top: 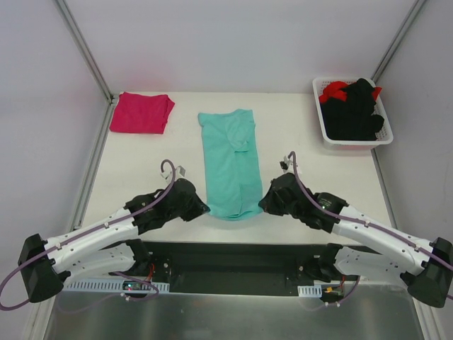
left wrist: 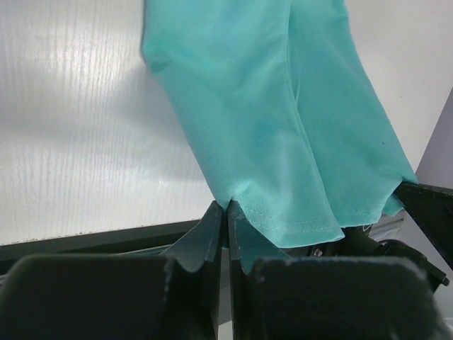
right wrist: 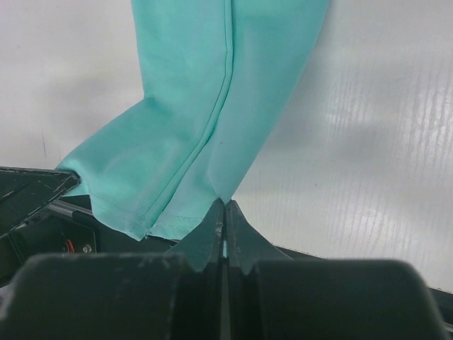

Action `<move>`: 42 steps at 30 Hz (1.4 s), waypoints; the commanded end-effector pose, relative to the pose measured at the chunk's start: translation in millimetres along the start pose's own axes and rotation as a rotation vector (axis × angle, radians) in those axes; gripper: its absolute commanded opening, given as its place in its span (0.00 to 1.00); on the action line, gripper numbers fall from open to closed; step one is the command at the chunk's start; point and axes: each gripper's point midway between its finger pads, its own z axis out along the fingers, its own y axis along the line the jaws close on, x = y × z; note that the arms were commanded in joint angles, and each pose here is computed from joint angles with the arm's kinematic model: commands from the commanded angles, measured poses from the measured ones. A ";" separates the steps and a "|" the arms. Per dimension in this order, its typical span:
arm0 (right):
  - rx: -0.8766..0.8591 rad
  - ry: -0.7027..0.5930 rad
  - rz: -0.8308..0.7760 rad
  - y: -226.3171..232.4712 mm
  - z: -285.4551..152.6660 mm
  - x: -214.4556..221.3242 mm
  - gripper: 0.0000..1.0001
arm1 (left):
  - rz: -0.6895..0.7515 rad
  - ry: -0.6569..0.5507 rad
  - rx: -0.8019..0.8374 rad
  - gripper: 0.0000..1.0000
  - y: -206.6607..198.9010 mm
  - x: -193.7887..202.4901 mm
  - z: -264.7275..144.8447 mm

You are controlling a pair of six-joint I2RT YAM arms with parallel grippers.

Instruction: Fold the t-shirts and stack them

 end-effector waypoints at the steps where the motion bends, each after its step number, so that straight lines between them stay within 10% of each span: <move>1: 0.026 -0.054 -0.022 2.0 -4.6 -21.9 0.01 | 0.041 -0.087 -0.012 0.00 -11.6 -26.1 -10.4; 42: 0.062 -0.037 -0.018 7.2 65.9 -127.9 0.01 | 0.096 -0.139 -0.111 0.00 -42.7 -138.3 34.8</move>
